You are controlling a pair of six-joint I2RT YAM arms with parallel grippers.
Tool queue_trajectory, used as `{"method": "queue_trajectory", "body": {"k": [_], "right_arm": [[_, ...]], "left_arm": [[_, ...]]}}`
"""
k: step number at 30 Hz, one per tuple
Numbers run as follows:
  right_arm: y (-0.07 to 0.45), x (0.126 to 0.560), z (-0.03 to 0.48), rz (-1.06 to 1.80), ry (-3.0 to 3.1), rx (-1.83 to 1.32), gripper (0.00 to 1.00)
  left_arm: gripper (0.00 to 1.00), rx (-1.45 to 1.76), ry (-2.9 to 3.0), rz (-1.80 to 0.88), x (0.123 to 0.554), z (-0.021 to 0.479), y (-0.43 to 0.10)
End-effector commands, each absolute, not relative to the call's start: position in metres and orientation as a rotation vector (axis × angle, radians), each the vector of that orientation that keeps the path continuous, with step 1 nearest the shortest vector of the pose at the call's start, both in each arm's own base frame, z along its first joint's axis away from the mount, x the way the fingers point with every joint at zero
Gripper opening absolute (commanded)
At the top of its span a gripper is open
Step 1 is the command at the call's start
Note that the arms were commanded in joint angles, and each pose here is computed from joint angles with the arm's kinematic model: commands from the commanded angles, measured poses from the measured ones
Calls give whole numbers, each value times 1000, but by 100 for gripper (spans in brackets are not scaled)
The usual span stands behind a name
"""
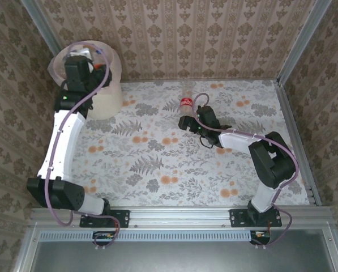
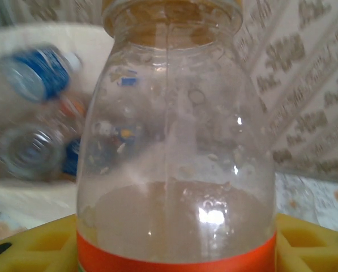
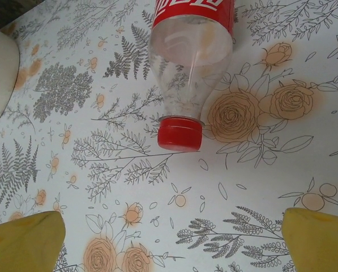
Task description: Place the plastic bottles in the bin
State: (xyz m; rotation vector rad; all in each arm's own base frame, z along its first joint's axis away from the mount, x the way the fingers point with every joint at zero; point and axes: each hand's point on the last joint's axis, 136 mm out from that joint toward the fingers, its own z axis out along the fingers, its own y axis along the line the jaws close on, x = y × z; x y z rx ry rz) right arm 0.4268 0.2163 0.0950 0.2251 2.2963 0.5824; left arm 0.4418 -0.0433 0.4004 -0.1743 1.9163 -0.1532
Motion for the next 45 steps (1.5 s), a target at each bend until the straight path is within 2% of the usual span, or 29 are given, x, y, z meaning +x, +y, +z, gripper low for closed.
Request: {"method": "queue_trajectory", "body": {"k": [1, 7, 11, 18, 31, 42, 44, 45], "right_arm": [[214, 427, 106, 575, 2257, 232, 100], [203, 417, 117, 548, 2227, 237, 100], [193, 411, 121, 521, 2212, 246, 99], [182, 402, 122, 496, 2204, 256, 99], [180, 399, 121, 495, 2209, 252, 100], [181, 399, 112, 495, 2233, 257, 100], [181, 400, 111, 493, 2237, 258, 100], [182, 400, 112, 496, 2236, 256, 100]], "left_arm": [[52, -170, 1843, -68, 469, 424, -20], [51, -182, 1796, 105, 522, 434, 14], [50, -200, 1845, 156, 555, 413, 32], [50, -193, 1947, 130, 578, 370, 30], [49, -306, 2133, -140, 551, 315, 2], [51, -342, 2136, -306, 509, 330, -17], [53, -347, 2128, -303, 505, 335, -17], [58, -348, 2124, -284, 506, 337, -14]]}}
